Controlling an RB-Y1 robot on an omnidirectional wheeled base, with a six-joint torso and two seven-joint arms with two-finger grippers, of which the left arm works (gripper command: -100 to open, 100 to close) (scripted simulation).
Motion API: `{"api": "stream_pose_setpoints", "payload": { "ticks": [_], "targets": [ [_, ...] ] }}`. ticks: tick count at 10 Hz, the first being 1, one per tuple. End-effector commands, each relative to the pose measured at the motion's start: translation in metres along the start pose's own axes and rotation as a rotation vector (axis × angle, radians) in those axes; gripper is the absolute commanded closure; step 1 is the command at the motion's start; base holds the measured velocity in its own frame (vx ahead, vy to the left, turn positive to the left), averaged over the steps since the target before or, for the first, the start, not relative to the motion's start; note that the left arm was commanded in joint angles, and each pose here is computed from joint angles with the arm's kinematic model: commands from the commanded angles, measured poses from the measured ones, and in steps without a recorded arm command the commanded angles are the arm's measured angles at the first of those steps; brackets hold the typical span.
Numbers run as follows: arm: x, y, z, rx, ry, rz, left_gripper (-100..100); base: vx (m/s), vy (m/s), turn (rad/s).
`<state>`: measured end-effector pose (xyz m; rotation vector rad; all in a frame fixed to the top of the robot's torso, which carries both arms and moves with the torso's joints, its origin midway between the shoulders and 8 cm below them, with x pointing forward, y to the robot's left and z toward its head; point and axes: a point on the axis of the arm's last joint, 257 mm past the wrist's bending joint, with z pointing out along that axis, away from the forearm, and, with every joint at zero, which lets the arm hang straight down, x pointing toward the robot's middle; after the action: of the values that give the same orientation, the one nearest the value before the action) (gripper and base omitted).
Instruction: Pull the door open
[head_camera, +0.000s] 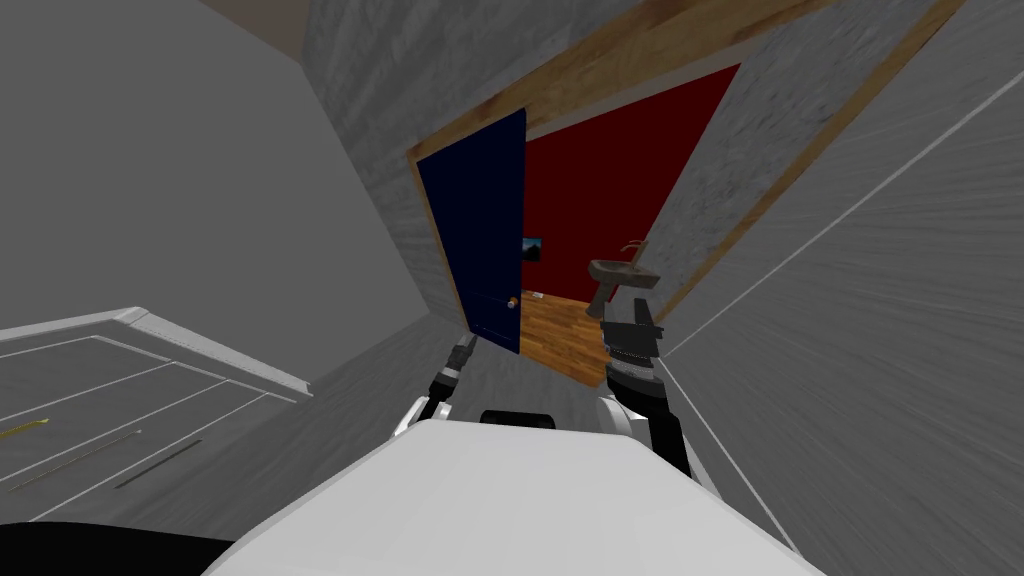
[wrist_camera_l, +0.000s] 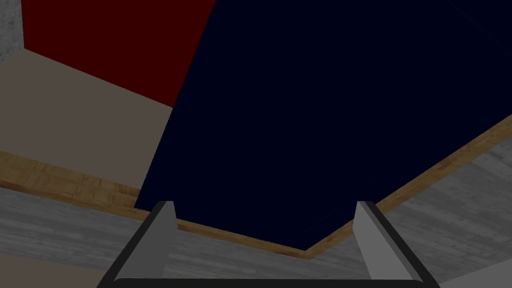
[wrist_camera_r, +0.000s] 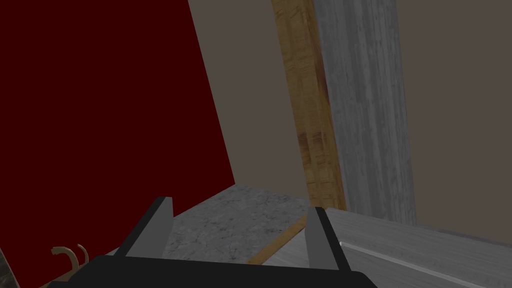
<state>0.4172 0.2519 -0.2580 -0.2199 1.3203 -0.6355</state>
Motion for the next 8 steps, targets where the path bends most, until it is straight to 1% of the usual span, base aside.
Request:
{"api": "stream_pose_setpoints", "payload": {
  "ticks": [1,4,8],
  "targets": [
    [0.008,0.003,-0.0029,0.002,0.019,0.036,-100,0.106,-0.067,-0.008],
    [0.022,0.01,-0.0083,0.007,0.054,0.097,-100,0.109,-0.074,-0.01],
    [0.04,0.018,-0.016,0.015,0.098,0.173,-100,0.104,-0.051,-0.009]
  ]
}}
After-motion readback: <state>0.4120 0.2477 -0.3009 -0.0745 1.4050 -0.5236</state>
